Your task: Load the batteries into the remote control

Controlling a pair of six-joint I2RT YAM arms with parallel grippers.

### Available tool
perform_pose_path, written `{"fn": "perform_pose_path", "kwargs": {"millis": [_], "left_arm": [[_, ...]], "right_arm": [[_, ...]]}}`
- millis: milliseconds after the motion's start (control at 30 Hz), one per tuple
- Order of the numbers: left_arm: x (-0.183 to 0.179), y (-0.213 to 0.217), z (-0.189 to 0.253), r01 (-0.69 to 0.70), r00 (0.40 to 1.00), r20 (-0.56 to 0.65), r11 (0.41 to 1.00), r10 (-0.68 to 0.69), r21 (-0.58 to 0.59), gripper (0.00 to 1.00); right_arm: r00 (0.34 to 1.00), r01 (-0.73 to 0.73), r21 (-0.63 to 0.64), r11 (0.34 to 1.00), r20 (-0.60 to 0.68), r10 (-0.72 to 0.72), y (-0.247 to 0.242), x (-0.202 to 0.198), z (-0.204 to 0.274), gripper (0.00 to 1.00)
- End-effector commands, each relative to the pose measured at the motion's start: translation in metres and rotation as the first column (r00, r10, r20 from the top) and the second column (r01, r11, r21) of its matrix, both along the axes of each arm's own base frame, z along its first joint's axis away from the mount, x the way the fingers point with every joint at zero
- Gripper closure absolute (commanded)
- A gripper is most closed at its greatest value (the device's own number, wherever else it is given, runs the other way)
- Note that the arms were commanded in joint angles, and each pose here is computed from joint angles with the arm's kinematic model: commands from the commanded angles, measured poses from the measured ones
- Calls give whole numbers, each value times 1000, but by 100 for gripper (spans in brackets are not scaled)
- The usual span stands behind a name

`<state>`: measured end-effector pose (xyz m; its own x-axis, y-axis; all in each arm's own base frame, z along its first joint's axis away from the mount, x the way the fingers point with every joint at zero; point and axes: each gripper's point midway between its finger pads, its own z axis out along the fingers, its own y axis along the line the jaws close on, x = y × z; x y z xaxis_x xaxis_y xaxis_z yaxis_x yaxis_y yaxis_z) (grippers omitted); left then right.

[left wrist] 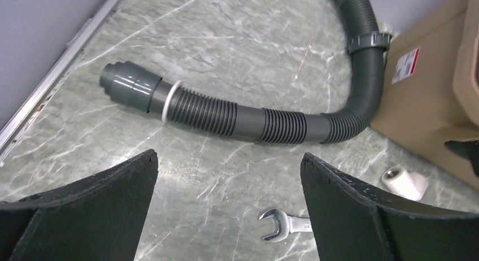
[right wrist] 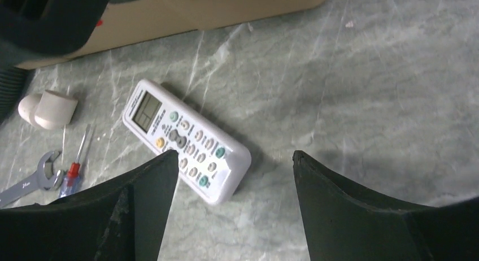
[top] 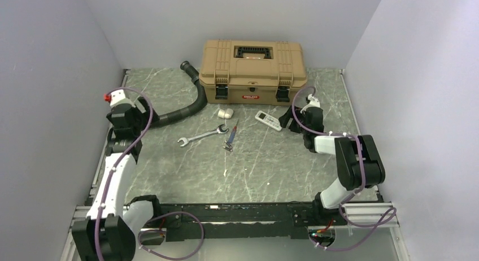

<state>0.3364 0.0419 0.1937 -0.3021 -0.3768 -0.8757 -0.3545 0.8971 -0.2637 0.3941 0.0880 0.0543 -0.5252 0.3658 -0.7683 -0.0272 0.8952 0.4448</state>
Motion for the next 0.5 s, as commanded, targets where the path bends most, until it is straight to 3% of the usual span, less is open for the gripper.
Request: {"fn": "perform_pose_path", "kwargs": {"millis": [0, 67, 233, 467], "left_arm": [[-17, 11, 24, -84, 989, 118, 993, 94, -86, 1], [-23, 23, 22, -148, 982, 107, 984, 158, -95, 1], [-23, 29, 20, -151, 987, 42, 987, 154, -58, 1], [-23, 21, 20, -111, 991, 71, 991, 117, -75, 0]], "right_arm": [[996, 4, 24, 1000, 88, -6, 5, 33, 21, 23], [997, -2, 30, 1000, 75, 0, 8, 39, 16, 23], [998, -22, 70, 997, 55, 18, 17, 49, 8, 23], [998, -56, 75, 996, 22, 55, 32, 55, -7, 24]]}}
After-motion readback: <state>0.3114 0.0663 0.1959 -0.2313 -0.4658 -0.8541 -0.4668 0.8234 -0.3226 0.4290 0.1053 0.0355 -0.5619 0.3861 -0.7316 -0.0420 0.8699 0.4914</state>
